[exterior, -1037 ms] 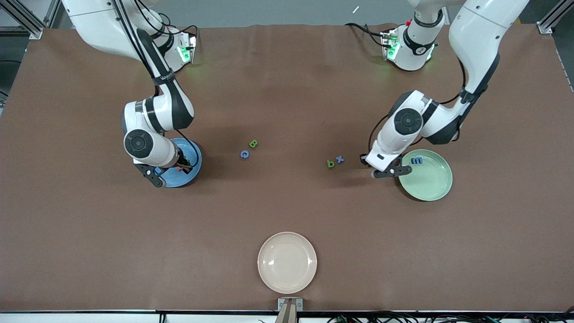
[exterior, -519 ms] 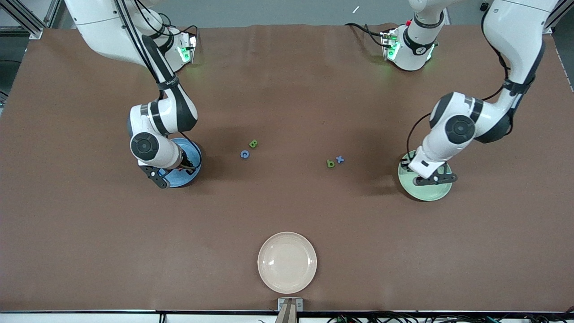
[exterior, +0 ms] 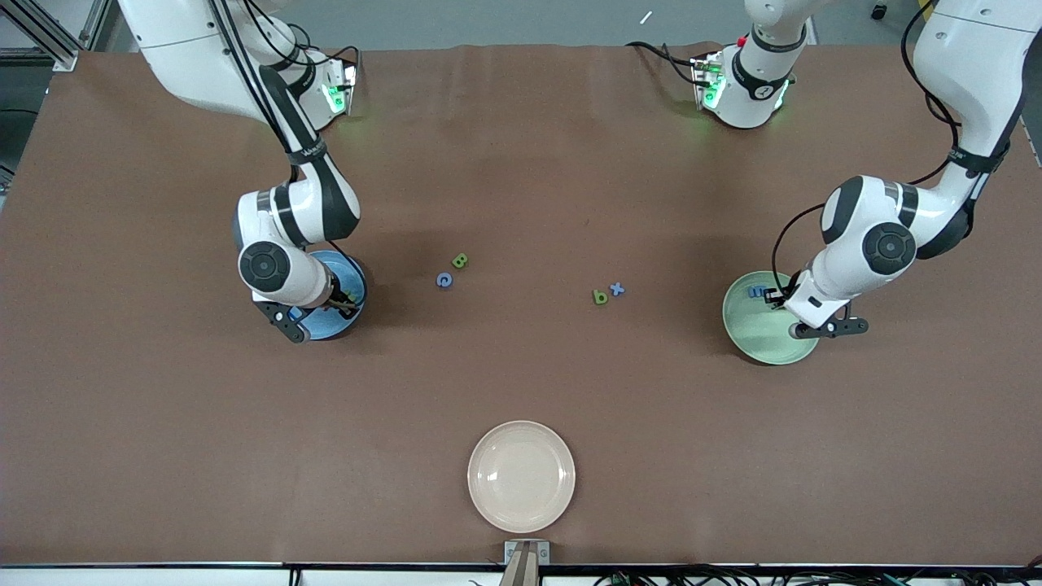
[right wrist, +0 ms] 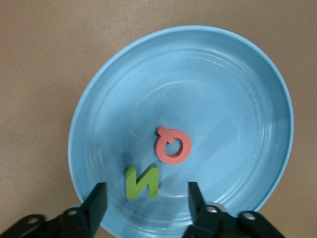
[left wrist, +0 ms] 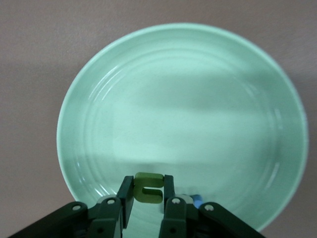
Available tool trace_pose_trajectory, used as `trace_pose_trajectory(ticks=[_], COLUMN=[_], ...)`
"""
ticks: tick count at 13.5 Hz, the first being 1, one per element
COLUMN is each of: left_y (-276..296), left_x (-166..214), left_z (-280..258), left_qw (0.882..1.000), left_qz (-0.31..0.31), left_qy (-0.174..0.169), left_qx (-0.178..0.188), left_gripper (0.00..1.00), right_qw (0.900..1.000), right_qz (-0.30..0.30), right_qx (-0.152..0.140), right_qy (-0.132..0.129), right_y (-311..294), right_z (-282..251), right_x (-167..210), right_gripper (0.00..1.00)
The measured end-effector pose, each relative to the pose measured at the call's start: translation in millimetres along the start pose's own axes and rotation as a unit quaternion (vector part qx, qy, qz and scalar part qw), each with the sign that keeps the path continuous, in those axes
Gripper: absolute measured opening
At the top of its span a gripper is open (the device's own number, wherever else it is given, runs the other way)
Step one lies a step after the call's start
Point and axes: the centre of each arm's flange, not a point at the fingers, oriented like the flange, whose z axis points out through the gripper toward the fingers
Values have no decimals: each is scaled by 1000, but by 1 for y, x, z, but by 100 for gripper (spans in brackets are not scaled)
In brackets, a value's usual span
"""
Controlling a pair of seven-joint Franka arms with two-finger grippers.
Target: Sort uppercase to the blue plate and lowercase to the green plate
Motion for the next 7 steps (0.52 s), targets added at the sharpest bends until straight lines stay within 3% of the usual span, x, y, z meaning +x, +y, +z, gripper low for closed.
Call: trace_pose_trajectory(ticks=[2, 4, 7], left_y=[-7, -8, -7], left_x=[0, -1, -1], left_z=[9, 12, 11], left_qw=[1000, 1000, 1000], left_qz=[0, 1, 2], left_qy=[-6, -8, -7], left_qx=[1, 1, 1], left_gripper=[29, 29, 30], right_qw=[1000, 1000, 999], right_qz=[-3, -1, -6], right_qx=[-5, 11, 35], right_qy=[-10, -22, -7], right_y=[-9, -30, -64], right_z=[-14, -36, -53], right_x=[-6, -24, -73], right_gripper=[100, 100, 100])
